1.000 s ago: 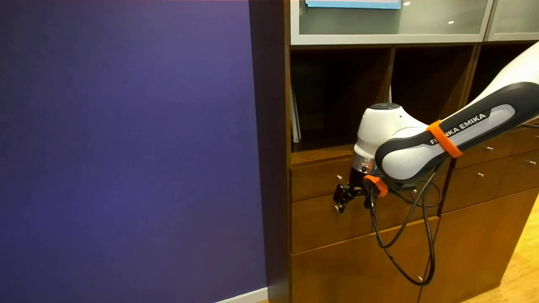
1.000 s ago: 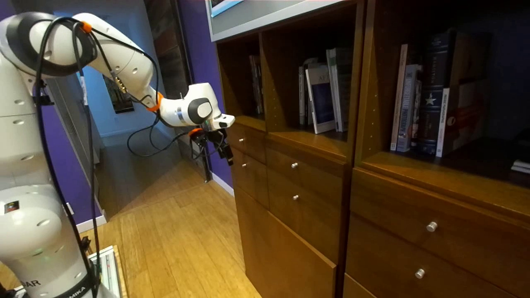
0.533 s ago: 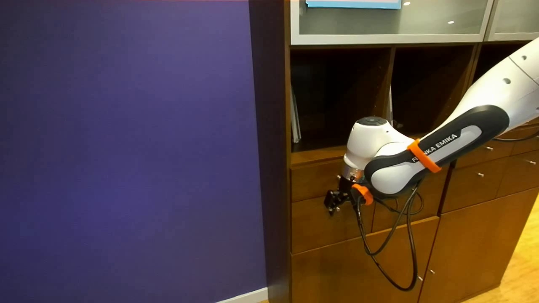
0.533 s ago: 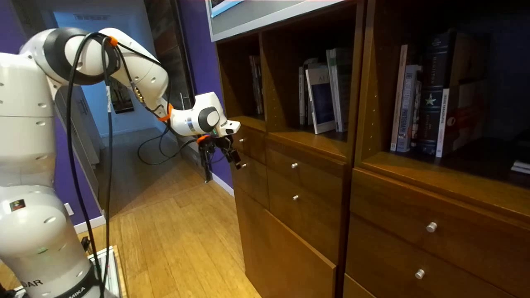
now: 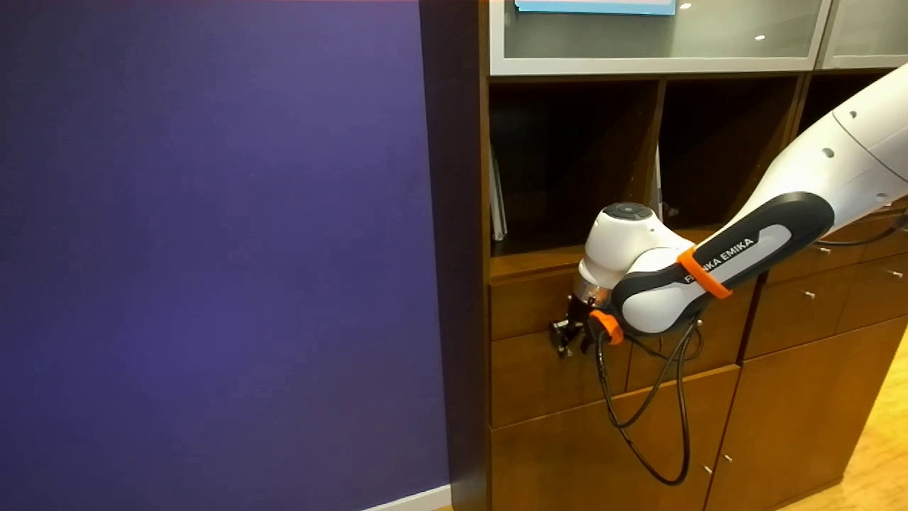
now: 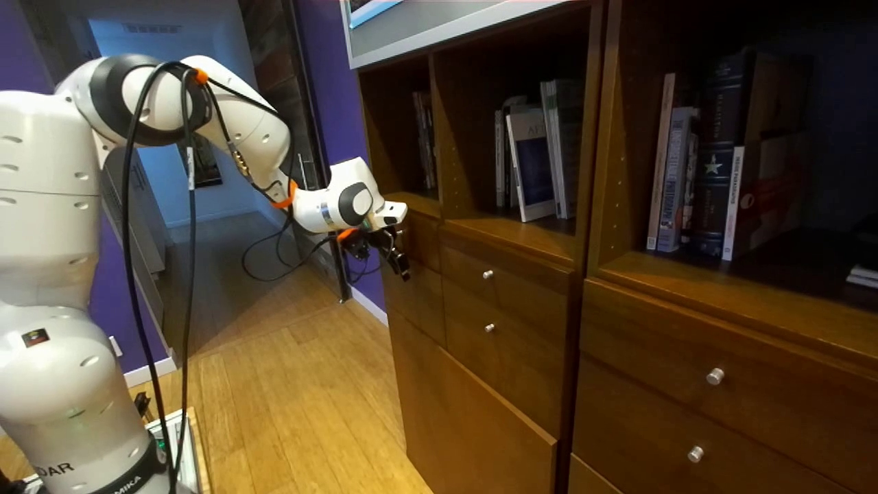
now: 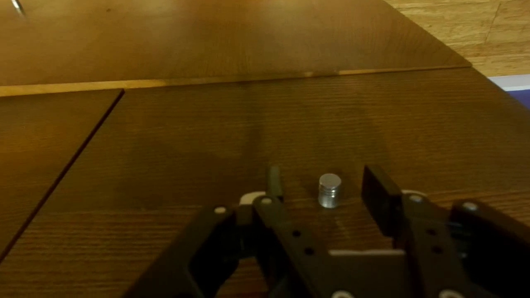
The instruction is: Open the second drawer on the left
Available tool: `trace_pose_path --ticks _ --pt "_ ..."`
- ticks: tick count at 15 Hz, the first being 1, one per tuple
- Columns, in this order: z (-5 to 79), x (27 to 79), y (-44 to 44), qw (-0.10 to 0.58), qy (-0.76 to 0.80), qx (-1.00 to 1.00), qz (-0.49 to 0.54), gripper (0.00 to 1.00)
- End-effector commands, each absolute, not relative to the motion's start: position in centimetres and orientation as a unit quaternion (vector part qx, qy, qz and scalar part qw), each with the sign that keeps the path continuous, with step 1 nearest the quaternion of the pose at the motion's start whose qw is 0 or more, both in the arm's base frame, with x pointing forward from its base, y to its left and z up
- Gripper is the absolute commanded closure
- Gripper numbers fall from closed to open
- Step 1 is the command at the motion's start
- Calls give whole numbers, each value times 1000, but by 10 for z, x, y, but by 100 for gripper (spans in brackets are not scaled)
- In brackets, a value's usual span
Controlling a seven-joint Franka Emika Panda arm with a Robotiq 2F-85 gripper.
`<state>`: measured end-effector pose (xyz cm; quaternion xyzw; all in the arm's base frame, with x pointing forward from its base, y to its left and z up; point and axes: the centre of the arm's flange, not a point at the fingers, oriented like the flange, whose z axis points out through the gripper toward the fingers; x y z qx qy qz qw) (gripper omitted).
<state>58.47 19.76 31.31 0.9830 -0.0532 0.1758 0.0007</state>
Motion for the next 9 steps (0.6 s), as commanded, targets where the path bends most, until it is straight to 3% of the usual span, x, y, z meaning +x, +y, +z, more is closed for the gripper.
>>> trace_pose_path --ticks 1,4,6,9 --pt "308 594 205 4 -49 979 197 76" --pt "305 594 207 4 -46 980 194 97" --pt "306 590 210 0 -37 982 185 100" --pt "306 571 209 6 -26 986 162 96"
